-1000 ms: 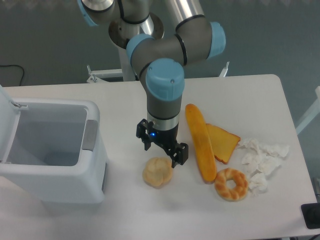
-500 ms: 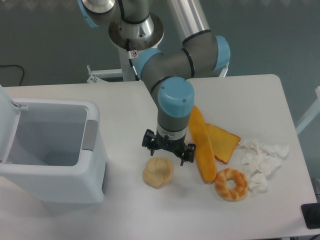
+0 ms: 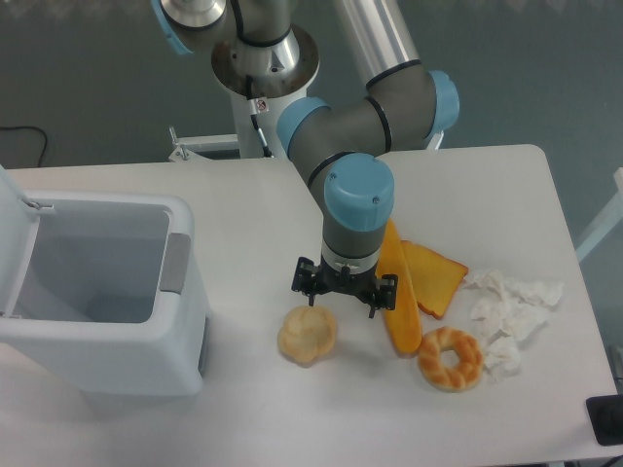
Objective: Pick up the round bread
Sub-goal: 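Position the open gripper directly above the round bread bun, then lower the gripper onto the round bread bun and close it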
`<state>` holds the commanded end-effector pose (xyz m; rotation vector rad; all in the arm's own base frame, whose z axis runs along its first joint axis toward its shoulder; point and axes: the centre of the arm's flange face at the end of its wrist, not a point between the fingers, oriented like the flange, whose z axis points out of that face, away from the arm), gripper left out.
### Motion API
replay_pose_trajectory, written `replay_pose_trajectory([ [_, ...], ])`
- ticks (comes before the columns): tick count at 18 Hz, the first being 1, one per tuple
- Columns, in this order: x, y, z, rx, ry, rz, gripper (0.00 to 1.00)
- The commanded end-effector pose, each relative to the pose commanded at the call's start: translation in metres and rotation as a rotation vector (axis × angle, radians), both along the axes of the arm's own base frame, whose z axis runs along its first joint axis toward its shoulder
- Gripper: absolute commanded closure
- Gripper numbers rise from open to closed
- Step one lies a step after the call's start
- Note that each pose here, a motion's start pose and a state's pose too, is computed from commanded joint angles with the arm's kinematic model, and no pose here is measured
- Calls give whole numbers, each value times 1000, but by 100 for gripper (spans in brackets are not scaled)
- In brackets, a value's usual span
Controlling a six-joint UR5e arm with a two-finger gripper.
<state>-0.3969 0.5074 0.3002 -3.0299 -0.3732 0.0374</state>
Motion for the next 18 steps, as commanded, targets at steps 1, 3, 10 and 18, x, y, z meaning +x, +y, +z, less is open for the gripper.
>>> replay_pose_trajectory([
  [1, 0, 0, -1, -6, -2, 17, 0],
  [3, -2, -1, -3, -25, 11, 54, 0],
  [10, -4, -1, -32, -54, -35, 233, 0],
  [18, -7, 6, -70, -81, -96, 338, 0],
])
